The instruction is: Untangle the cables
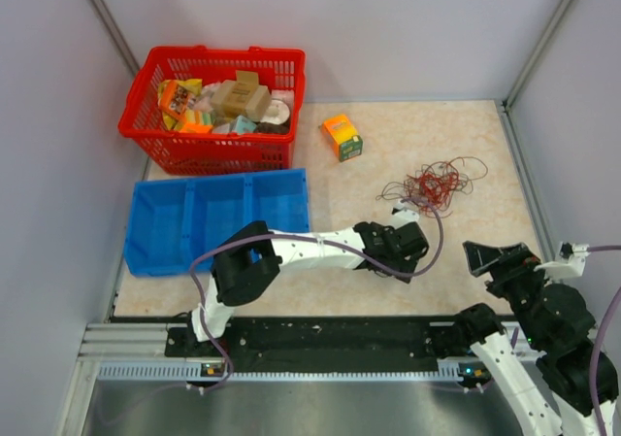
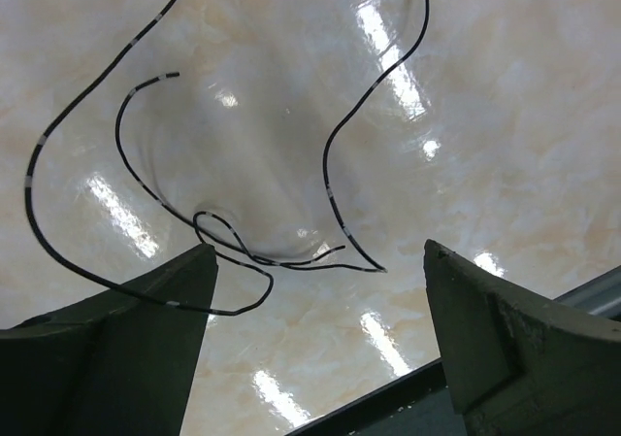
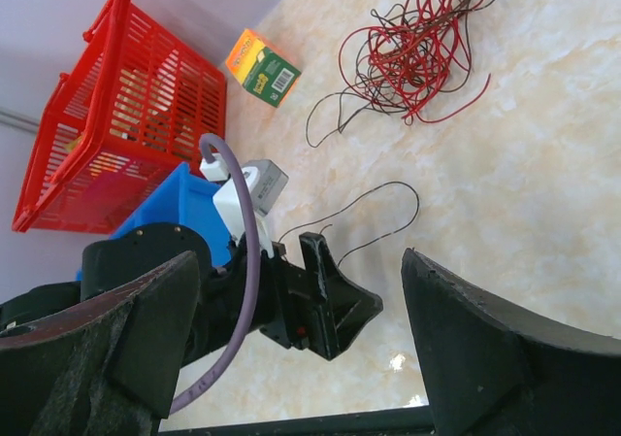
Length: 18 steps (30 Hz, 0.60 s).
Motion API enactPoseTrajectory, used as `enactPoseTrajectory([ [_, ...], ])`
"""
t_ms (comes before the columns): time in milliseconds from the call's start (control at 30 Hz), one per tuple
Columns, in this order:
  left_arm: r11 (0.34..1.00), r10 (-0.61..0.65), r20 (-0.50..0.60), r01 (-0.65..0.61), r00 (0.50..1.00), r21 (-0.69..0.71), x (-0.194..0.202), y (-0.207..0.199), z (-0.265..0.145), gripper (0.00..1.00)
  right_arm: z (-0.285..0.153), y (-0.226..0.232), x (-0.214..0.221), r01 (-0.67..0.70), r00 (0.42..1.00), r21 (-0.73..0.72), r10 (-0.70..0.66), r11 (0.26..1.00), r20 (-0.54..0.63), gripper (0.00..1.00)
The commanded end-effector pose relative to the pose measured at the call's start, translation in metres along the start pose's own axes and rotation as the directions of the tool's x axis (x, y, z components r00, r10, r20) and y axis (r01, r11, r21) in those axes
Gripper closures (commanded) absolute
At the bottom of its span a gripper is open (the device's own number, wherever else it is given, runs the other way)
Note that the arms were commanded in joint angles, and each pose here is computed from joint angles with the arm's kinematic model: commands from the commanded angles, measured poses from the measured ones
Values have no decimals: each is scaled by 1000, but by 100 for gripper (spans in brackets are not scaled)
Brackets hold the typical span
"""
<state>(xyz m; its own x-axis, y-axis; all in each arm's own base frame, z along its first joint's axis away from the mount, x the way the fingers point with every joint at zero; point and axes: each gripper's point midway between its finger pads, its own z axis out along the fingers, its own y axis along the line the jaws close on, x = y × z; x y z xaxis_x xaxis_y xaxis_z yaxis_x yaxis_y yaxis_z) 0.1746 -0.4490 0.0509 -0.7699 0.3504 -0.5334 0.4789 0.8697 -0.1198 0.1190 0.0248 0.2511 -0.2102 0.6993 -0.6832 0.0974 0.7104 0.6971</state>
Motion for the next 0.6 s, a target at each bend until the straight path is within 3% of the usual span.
enactPoseTrajectory([
  [0, 993, -82, 84, 74, 993, 95, -35, -22, -14, 16, -8, 6, -7, -18, 1000, -39, 19, 999, 24, 16],
  [100, 997, -70, 145, 66, 987, 35, -44, -8, -16, 41, -4, 4, 0, -12, 1000, -31, 12, 999, -1, 17],
  [200, 999, -36, 198, 39, 980, -14, -53, 4, -15, 52, 2, -2, 8, -16, 1000, -10, 15, 1000, -20, 17],
  [267, 999, -21, 202, 25, 979, -19, -58, 8, -14, 68, 6, -4, 12, -17, 999, 0, 17, 1000, -32, 17],
  [333, 1000, -17, 210, 22, 978, -21, -62, 12, -16, 100, 9, -5, 16, -14, 999, 5, 15, 1000, -46, 17],
  [467, 999, 34, 267, -29, 963, -20, -77, 20, -44, 100, 14, -9, 23, 6, 998, 16, -5, 1000, -62, 17],
  [567, 1000, 20, 383, -18, 923, -9, -98, 43, -102, 100, 21, -14, 29, 28, 996, 53, -23, 998, -87, 17],
])
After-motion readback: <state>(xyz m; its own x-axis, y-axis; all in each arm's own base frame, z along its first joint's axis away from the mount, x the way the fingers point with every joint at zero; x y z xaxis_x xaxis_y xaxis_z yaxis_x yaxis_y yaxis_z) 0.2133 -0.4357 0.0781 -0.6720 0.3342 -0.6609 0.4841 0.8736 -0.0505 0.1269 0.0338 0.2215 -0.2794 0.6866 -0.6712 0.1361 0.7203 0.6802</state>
